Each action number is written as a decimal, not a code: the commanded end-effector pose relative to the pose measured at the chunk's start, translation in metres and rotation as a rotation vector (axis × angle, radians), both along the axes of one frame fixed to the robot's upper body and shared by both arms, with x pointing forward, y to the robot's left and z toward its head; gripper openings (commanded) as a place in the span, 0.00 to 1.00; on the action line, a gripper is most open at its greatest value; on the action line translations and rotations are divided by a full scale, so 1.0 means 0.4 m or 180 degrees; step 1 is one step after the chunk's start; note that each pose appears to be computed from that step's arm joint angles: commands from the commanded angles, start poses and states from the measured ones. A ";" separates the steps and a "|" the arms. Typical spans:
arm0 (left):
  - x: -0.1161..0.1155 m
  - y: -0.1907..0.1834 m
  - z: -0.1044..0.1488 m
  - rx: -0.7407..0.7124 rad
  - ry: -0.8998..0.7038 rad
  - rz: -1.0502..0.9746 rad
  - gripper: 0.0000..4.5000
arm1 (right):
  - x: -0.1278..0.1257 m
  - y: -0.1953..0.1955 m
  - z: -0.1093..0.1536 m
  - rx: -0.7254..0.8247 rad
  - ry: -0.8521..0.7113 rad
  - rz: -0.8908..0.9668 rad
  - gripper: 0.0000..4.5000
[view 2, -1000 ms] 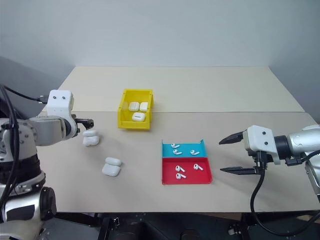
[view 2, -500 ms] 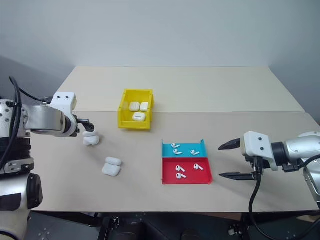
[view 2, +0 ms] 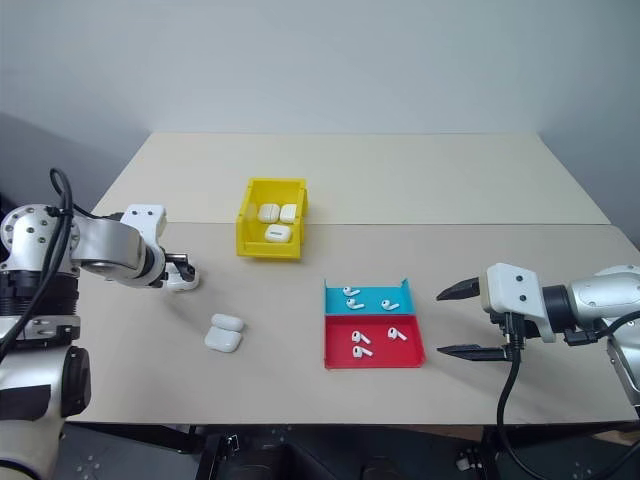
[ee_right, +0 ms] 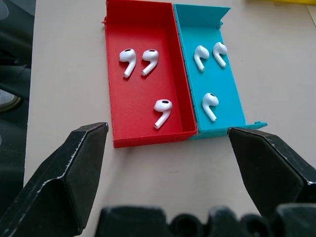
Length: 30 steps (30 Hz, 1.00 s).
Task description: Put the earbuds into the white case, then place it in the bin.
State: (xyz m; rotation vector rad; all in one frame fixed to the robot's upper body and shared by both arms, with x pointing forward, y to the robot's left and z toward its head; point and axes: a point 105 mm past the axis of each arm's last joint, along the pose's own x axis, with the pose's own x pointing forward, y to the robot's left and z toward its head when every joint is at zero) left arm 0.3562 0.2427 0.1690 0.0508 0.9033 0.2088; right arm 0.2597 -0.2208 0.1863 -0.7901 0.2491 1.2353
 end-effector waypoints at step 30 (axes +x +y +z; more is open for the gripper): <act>0.041 0.001 -0.048 0.0011 0.0214 0.0003 1.00 | 0.000 -0.009 0.025 -0.0025 -0.0137 -0.0153 1.00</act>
